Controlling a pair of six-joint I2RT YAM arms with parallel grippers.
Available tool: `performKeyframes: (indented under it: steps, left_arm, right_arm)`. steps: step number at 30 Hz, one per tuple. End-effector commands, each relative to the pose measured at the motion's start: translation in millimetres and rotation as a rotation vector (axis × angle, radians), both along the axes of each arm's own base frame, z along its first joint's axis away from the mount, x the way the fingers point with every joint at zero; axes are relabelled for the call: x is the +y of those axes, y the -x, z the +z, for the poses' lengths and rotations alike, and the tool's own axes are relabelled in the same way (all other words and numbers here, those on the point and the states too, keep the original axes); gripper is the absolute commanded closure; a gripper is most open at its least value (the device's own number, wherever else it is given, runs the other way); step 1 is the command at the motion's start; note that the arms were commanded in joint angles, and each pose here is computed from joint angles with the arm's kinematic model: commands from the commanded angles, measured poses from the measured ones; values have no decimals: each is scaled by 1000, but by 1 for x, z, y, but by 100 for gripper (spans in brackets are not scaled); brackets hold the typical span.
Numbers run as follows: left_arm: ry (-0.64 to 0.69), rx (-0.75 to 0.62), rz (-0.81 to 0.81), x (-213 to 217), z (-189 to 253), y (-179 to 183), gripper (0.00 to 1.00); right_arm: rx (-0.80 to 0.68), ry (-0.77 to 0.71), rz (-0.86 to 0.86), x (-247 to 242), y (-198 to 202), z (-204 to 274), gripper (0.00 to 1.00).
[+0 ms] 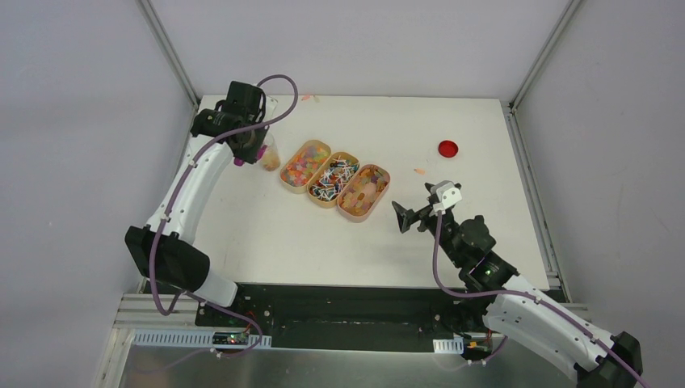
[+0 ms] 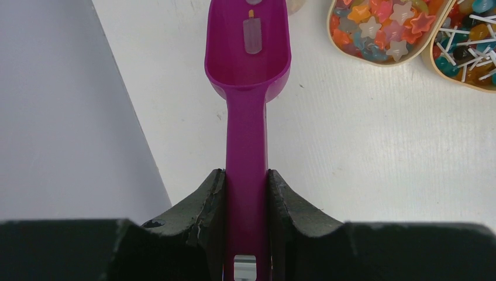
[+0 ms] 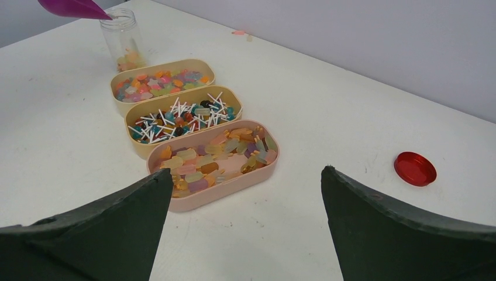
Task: Pack the candies
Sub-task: Place the fake candies in the packing bottle.
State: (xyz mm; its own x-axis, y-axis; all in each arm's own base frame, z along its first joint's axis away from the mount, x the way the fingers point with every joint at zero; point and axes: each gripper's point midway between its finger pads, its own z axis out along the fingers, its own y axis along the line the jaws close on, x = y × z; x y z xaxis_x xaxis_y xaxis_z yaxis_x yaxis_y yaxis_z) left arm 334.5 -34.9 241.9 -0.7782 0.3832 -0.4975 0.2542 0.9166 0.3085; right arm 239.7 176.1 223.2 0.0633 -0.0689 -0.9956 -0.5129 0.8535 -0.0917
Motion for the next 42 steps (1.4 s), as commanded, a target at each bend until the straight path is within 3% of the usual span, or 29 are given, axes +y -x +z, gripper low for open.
performKeyframes:
  steps: [1,42]
  left_arm:
    - [8,-34,27,2,17,-4,100]
    - [-22,15,36,-6,34,-30,100]
  right_arm:
    - [-31,-25,8,2,-2,9,0]
    - [-6,-5,21,7,-4,-1,0]
